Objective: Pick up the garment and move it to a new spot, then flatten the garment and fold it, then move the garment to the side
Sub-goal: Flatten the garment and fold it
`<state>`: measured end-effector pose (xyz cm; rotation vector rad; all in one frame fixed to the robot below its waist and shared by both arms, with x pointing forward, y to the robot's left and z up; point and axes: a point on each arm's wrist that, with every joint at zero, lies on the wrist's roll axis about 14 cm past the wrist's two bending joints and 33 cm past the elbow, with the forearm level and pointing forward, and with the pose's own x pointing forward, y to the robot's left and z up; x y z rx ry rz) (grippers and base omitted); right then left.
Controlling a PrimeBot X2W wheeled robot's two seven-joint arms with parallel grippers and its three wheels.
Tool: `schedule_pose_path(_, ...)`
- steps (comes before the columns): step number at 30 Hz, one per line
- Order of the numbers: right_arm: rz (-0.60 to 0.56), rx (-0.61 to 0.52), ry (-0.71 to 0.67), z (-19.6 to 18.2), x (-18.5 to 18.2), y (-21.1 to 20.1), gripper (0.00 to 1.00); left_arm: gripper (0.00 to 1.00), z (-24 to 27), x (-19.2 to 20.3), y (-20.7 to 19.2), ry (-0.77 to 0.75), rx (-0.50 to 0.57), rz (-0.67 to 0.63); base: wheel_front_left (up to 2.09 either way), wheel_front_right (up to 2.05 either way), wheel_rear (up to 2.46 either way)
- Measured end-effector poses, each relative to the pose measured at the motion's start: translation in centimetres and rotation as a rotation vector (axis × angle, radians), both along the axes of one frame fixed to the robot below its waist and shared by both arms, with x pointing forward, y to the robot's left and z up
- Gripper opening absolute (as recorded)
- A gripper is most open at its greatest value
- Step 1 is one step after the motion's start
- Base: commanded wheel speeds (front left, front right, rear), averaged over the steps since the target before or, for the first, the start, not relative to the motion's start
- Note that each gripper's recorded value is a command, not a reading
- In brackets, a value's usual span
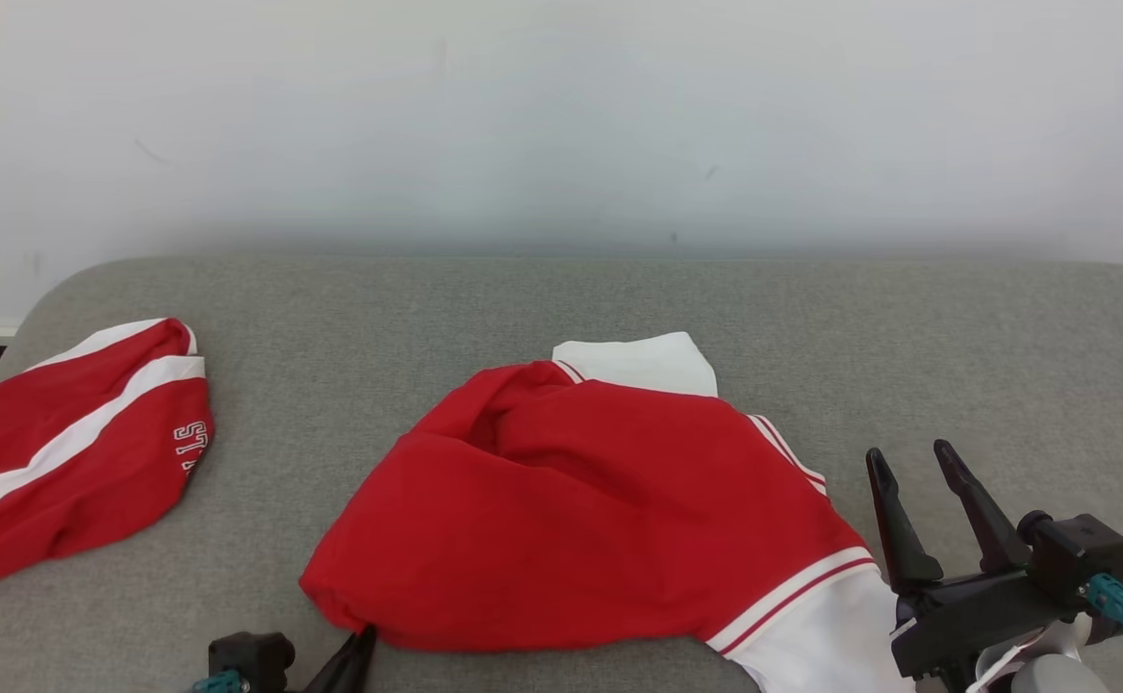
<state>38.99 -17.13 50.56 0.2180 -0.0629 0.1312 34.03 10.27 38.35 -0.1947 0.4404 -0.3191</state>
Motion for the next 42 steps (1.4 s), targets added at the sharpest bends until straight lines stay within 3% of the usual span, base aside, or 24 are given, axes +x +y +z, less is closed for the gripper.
schedule_pose_path(7,0.039,0.004,-0.002,0.0,0.3,1.5,1.00,0.00,1.9,0.1,0.2,-0.032,0.034,-0.016,0.00,0.00,0.00)
schedule_pose_path(14,0.072,0.005,-0.003,0.1,0.8,2.7,1.00,0.00,2.2,-2.8,-0.5,0.058,0.062,-0.064,0.00,0.00,0.00)
schedule_pose_path(21,0.104,0.002,0.008,-0.3,1.2,3.9,1.00,0.00,4.1,-3.2,1.3,0.041,0.091,-0.012,0.00,0.00,0.00)
schedule_pose_path(22,0.104,0.004,0.009,-0.4,1.2,4.0,1.00,0.82,4.0,-3.3,1.6,0.048,0.090,0.002,0.00,0.00,0.00)
schedule_pose_path(23,0.099,0.011,0.013,-0.5,1.3,3.9,1.00,1.00,3.8,-3.4,1.7,0.058,0.085,0.013,0.00,0.00,0.00)
schedule_pose_path(30,0.083,0.008,0.019,-0.7,1.3,3.3,1.00,1.00,2.4,-3.7,3.1,0.102,0.098,0.054,0.00,0.00,0.00)
schedule_pose_path(42,0.062,-0.002,0.019,-0.7,1.2,2.4,1.00,1.00,3.2,-1.6,5.8,-0.027,0.089,0.165,0.00,0.00,0.00)
